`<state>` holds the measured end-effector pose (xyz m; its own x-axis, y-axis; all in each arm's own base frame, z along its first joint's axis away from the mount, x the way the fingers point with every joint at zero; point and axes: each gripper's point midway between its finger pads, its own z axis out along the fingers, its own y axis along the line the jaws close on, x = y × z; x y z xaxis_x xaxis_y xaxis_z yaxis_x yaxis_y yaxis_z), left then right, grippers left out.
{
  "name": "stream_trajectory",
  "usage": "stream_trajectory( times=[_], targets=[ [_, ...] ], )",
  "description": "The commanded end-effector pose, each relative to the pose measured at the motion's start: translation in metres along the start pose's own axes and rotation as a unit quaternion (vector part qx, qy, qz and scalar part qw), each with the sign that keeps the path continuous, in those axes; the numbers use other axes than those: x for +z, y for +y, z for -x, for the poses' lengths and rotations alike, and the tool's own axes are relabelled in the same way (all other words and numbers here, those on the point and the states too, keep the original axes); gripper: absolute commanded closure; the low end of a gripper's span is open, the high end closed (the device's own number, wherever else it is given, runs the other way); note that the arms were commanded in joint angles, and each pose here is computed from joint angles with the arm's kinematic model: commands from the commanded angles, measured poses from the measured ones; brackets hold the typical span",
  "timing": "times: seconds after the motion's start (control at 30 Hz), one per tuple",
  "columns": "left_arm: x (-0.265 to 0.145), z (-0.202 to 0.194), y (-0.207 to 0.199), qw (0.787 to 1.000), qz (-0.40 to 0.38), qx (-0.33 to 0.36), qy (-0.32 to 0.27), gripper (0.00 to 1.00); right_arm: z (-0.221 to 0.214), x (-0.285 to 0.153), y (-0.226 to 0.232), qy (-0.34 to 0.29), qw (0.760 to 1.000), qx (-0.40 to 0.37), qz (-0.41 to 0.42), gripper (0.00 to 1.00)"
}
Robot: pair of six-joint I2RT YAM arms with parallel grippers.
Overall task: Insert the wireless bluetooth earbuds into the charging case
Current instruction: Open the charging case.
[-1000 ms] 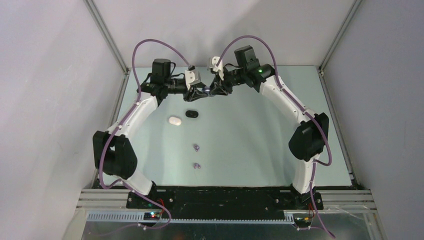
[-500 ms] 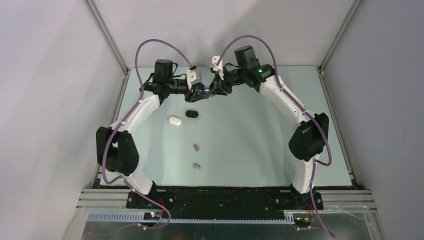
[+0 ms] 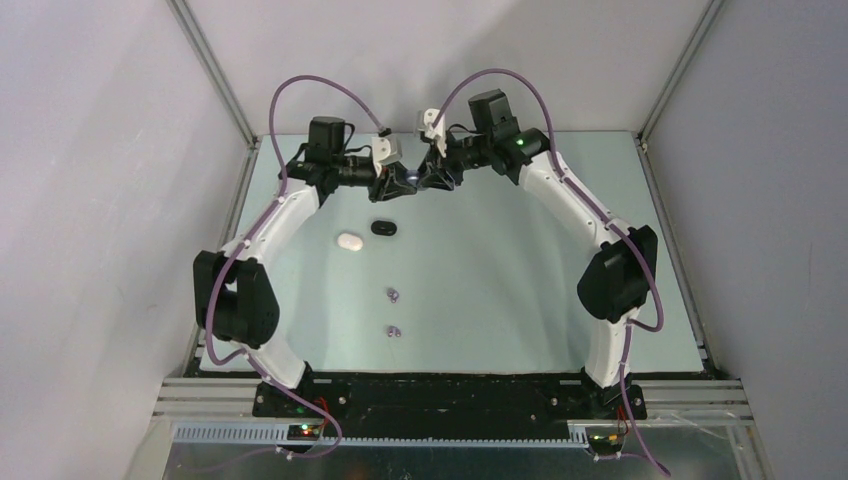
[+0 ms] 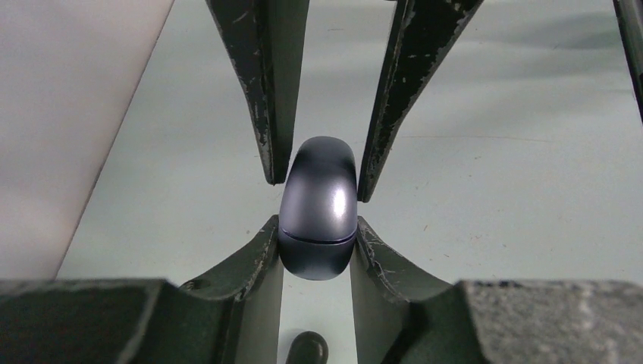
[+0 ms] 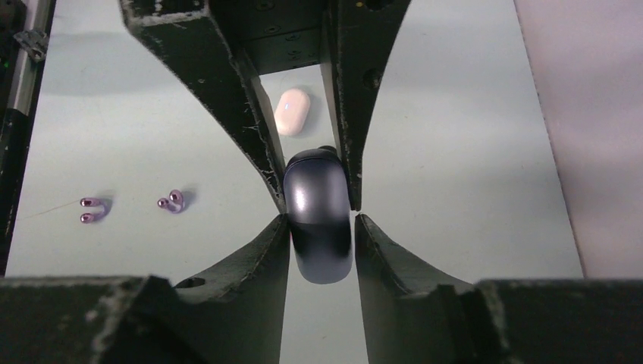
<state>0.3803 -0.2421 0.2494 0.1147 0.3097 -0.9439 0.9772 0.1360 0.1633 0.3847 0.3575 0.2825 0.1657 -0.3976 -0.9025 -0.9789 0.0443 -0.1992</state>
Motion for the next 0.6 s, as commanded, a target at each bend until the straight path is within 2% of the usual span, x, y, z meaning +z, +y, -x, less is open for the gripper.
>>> stream_trajectory(
  times=[0.0,0.3,0.57],
  targets=[
    [-0.002,0.021,0.003,0.999,-0.011,0.023,-0.025,1.0,0.013,-0.004,-0.025,-0.016,0.998,0.006,-0.053,0.57],
    [-0.003,0.023,0.0,0.999,-0.019,0.041,-0.028,1.0,0.027,-0.029,-0.062,-0.027,0.992,-0.01,-0.121,0.52],
    [-0.004,0.022,0.001,0.999,-0.014,0.038,-0.026,1.0,0.029,-0.03,-0.063,-0.027,0.992,-0.009,-0.126,0.51]
  ],
)
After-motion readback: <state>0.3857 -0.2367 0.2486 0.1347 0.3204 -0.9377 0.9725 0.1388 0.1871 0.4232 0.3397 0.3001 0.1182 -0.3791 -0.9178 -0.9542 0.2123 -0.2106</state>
